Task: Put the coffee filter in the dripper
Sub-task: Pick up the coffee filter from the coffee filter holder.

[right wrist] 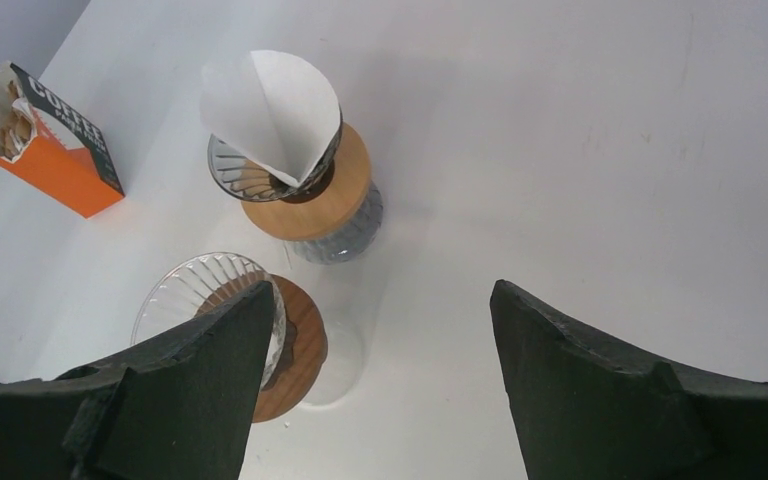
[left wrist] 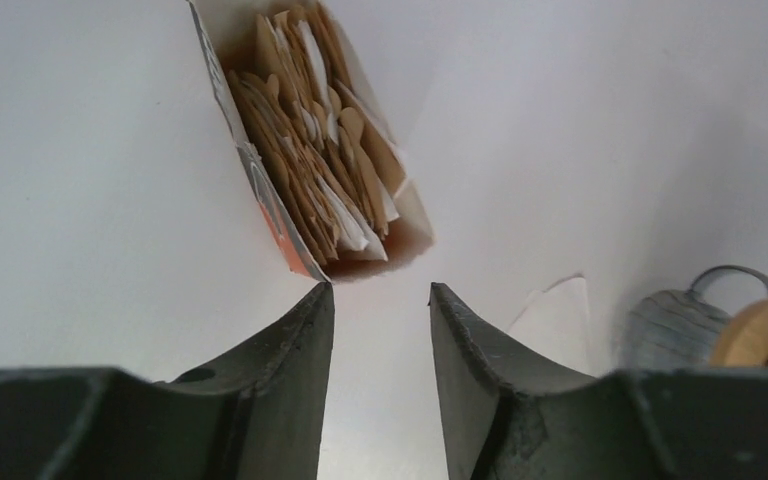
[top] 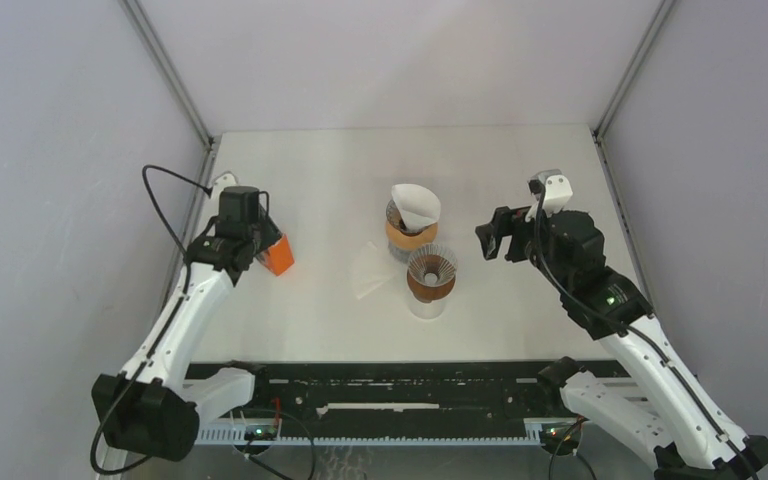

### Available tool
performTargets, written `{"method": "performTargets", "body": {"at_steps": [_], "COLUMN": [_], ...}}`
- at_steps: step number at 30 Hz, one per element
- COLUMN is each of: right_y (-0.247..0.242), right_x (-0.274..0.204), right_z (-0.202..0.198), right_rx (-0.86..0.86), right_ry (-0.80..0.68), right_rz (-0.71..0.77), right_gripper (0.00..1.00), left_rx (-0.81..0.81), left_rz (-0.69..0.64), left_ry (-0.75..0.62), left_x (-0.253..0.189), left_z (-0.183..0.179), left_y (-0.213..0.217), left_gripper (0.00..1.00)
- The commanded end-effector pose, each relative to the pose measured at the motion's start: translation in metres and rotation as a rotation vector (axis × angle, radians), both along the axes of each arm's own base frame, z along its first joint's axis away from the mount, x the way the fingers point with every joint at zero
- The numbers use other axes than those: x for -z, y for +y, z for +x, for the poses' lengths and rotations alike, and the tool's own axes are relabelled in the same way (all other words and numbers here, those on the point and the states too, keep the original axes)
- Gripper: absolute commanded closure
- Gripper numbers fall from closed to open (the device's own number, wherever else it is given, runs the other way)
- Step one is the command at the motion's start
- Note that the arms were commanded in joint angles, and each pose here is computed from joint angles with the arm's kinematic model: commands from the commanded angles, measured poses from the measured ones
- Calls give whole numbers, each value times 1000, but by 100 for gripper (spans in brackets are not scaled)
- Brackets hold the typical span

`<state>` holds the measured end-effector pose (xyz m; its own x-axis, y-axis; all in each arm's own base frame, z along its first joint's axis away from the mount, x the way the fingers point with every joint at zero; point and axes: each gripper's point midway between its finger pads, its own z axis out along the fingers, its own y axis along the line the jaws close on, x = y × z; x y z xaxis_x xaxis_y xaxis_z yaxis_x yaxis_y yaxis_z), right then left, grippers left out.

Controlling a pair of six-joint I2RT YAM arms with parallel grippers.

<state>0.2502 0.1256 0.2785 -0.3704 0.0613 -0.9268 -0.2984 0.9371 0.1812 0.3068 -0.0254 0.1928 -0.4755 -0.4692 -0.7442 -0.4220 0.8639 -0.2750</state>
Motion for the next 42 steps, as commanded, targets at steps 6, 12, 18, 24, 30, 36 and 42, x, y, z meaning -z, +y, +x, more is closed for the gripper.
{"method": "performTargets", "body": {"at_steps": [6,12,18,24,30,36,42], "right_y": [-2,-4,-4,-4,-4,-3,-3], "right_x": [-9,-7,-7,-6,-5,-4,-3], "right_z": [12,15,15,15,16,16,17], "right_rx": [11,12,10,13,9,7,8], "right_ry": [-24,-23,-23,-19,-12,-9,-5], "right_rz": [75,87,89,89,89,91,89], "right_gripper": [14,14,15,15,15,15,15], "left_rx": [-15,-28,-23,-15,-18,-23,-21], "left_rz": [26,30,19,8,4,4,-6], "left_ry": [18,47,54,58,53,46,77], "left_x": [-5,3,7,11,9,8,19], "left_z": [30,40,49,57,59,60,59], "left_y": [11,17,16,14,15,16,15], "left_gripper": [62,66,67,67,68,67,69]}}
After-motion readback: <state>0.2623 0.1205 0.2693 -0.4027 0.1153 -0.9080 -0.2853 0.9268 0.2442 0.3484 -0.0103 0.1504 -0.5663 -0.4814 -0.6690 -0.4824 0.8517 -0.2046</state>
